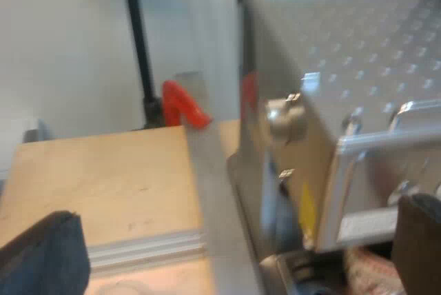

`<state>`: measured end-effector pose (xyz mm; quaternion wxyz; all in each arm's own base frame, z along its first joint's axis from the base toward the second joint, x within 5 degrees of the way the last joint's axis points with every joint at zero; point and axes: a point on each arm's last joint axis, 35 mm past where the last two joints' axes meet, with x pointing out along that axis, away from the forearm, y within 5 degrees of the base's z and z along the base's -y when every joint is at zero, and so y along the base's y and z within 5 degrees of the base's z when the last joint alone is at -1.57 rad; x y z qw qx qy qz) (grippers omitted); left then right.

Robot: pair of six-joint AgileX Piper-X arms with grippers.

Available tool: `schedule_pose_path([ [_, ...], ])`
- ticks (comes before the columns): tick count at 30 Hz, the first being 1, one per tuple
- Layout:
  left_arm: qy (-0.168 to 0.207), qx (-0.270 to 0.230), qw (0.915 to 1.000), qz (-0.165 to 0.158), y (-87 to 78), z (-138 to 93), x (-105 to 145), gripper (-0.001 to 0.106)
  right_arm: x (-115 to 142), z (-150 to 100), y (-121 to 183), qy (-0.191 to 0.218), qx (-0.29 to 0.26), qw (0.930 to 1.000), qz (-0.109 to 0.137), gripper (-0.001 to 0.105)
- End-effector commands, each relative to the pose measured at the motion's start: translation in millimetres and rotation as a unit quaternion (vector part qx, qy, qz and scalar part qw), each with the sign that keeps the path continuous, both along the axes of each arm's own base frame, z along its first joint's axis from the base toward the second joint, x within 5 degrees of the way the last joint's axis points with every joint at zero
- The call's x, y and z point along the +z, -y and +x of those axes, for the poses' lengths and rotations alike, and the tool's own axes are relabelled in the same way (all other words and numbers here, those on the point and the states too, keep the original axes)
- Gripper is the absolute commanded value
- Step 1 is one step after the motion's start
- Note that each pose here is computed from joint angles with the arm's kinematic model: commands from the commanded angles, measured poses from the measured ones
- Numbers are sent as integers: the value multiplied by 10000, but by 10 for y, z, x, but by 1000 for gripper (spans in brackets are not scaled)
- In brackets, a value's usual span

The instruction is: Place mug into machine

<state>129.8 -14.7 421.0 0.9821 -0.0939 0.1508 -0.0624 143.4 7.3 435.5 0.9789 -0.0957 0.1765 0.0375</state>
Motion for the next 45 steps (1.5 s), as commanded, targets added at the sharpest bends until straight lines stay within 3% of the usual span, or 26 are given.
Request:
schedule_pose_path([
  [1,119,280,9992,258,-47,-189,52,91,17,-183,136,112,-348,9992,-158,59],
  [3,162,384,9986,310,-66,-307,60,91,14,-275,170,205,-463,9982,-311,59],
  [6,284,468,9980,326,-94,-552,72,91,10,-364,176,306,-539,9976,-323,59],
  [7,334,490,9977,325,-106,-659,65,91,-37,-597,149,564,-511,9966,-327,59],
  [9,469,533,9970,315,-125,-842,46,91,-85,-749,134,734,-515,9954,-335,59],
  [19,749,536,9954,272,-190,-1551,-413,91,-520,-1490,61,1574,-525,9854,-371,59],
  [21,515,527,9968,307,-190,-1548,-511,91,-563,-1544,55,1634,-526,9844,-373,59],
  [25,-60,506,9979,390,-186,-1505,-684,91,-690,-1562,58,1039,-579,9922,-364,59],
  [28,-367,544,9969,440,-192,-1565,-723,91,-723,-1537,53,984,-495,9936,-236,59],
  [32,-349,587,9963,525,-193,-1524,-748,91,-729,-1533,53,974,-510,9938,-149,59],
  [40,294,632,9970,327,-165,-1212,-826,91,-874,-1351,71,992,-510,9937,-150,59],
  [45,165,614,9974,343,-152,-1068,-1003,91,-1046,-1244,80,718,-489,9961,-131,59],
])
